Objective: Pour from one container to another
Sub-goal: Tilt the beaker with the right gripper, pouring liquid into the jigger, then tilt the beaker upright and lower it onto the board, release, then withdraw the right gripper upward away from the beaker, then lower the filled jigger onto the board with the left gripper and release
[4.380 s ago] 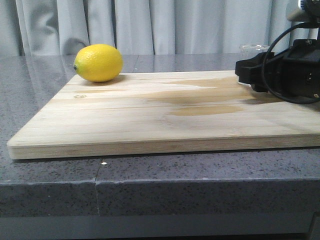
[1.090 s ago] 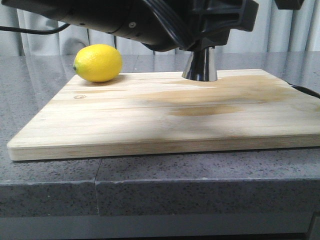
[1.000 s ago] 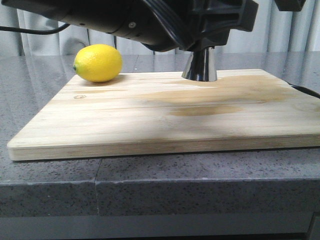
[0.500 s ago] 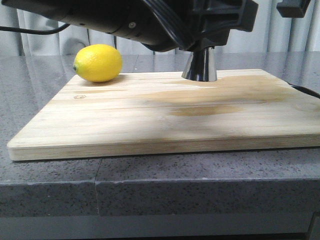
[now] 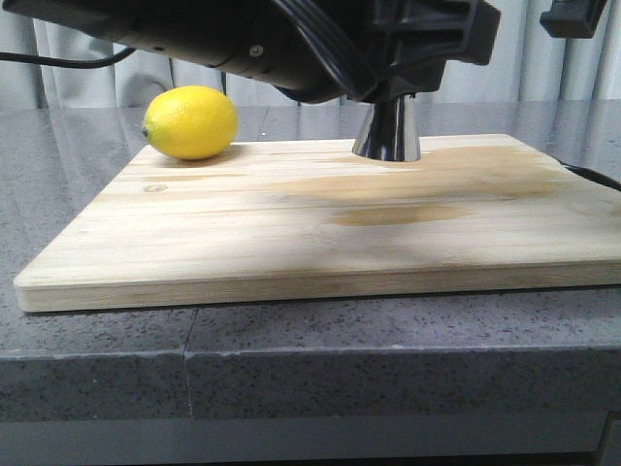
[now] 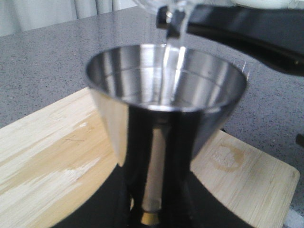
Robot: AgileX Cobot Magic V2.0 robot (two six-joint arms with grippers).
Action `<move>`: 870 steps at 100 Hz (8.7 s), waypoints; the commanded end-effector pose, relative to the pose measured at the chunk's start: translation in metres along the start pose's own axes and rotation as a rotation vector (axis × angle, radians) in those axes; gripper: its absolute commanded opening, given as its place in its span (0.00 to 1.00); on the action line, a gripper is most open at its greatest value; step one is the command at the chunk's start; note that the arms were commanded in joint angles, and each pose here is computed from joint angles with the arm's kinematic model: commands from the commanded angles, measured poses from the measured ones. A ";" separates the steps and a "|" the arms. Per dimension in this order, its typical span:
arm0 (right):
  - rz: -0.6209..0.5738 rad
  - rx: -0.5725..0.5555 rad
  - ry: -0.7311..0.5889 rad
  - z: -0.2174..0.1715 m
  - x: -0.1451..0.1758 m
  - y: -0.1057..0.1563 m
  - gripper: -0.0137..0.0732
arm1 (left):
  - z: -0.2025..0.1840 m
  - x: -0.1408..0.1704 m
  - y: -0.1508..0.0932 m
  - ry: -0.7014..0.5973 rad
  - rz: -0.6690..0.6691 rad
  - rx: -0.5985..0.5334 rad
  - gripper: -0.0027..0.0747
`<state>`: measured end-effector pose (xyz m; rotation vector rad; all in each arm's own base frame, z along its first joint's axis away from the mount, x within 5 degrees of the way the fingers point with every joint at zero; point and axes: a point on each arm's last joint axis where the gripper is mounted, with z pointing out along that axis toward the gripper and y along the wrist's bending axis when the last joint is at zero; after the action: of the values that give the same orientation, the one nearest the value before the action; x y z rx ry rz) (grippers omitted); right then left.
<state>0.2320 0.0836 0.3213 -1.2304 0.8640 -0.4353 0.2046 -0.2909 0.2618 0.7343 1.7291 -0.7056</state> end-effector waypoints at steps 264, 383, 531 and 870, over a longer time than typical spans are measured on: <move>0.732 0.380 0.153 -0.003 0.024 -0.033 0.43 | -0.009 -0.031 -0.004 -0.180 -0.010 0.008 0.01; 1.111 0.289 0.287 0.055 0.112 0.086 0.43 | -0.010 -0.034 -0.003 -0.216 -0.010 0.005 0.01; 1.035 0.431 0.048 0.046 0.083 0.037 0.81 | -0.010 -0.034 -0.003 -0.216 -0.010 0.005 0.01; 0.783 0.707 -0.369 -0.063 -0.041 -0.097 0.81 | -0.025 0.034 0.068 -0.256 -0.027 -0.207 0.71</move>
<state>0.1815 0.0449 0.4076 -0.2653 0.7970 0.1299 0.2327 -0.2244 0.2049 0.5133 1.6773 -0.5632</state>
